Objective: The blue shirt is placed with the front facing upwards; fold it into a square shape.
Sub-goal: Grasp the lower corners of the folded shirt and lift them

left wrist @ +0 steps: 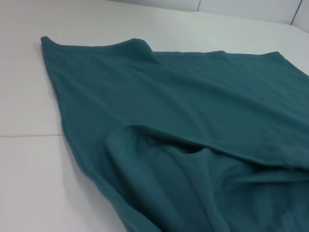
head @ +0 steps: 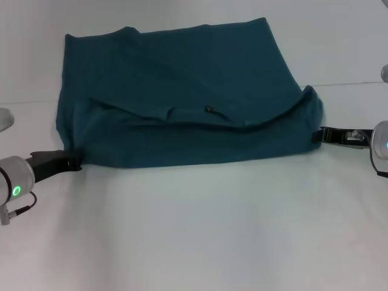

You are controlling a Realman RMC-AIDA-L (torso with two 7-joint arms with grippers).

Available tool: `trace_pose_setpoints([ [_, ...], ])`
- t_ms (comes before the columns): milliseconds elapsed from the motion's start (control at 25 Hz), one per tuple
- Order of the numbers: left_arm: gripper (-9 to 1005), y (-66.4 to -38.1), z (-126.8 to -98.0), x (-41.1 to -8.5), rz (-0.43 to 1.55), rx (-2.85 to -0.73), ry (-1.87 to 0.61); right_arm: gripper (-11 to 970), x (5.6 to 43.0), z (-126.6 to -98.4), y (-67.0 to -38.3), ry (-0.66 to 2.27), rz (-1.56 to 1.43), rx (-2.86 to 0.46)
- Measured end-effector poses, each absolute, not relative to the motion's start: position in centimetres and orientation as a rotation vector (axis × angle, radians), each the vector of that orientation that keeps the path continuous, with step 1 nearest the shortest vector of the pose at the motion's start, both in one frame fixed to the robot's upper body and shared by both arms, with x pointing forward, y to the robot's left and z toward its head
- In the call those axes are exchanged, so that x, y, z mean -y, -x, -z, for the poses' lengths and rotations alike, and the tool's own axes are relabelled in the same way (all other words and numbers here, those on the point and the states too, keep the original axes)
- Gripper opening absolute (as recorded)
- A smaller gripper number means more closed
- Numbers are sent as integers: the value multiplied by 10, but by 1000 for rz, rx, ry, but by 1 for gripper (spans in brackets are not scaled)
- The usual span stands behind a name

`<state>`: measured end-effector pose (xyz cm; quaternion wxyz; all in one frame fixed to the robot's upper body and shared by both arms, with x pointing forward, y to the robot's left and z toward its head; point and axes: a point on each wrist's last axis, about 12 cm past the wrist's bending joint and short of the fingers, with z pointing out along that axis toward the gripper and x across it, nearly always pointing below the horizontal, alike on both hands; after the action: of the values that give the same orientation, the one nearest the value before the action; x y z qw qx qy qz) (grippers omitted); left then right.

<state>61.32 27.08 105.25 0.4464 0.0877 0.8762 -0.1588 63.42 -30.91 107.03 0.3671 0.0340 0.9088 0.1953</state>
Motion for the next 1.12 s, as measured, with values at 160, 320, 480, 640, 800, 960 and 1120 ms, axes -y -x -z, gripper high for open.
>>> trace_pose_setpoints([
  [160, 78, -614, -1053, -273, 386, -2166, -210, 20, 312, -1070, -633, -97, -506, -2331],
  [320, 51, -611, -1055, -279, 404, -2162, -201, 20, 317, -1076, -630, -88, -519, -2313],
  [480, 51, -600, -1060, -291, 476, -2150, -178, 21, 322, -1079, -623, -74, -555, -2292],
  [640, 52, -591, -1063, -301, 539, -2134, -171, 21, 326, -1078, -614, -22, -595, -2285],
  [800, 51, -575, -1067, -312, 626, -2129, -173, 21, 330, -1078, -601, 45, -619, -2279],
  [960, 51, -557, -1072, -321, 708, -2125, -197, 20, 337, -1077, -587, 92, -644, -2290],
  [1120, 51, -540, -1074, -331, 780, -2138, -225, 20, 345, -1077, -572, 129, -663, -2304],
])
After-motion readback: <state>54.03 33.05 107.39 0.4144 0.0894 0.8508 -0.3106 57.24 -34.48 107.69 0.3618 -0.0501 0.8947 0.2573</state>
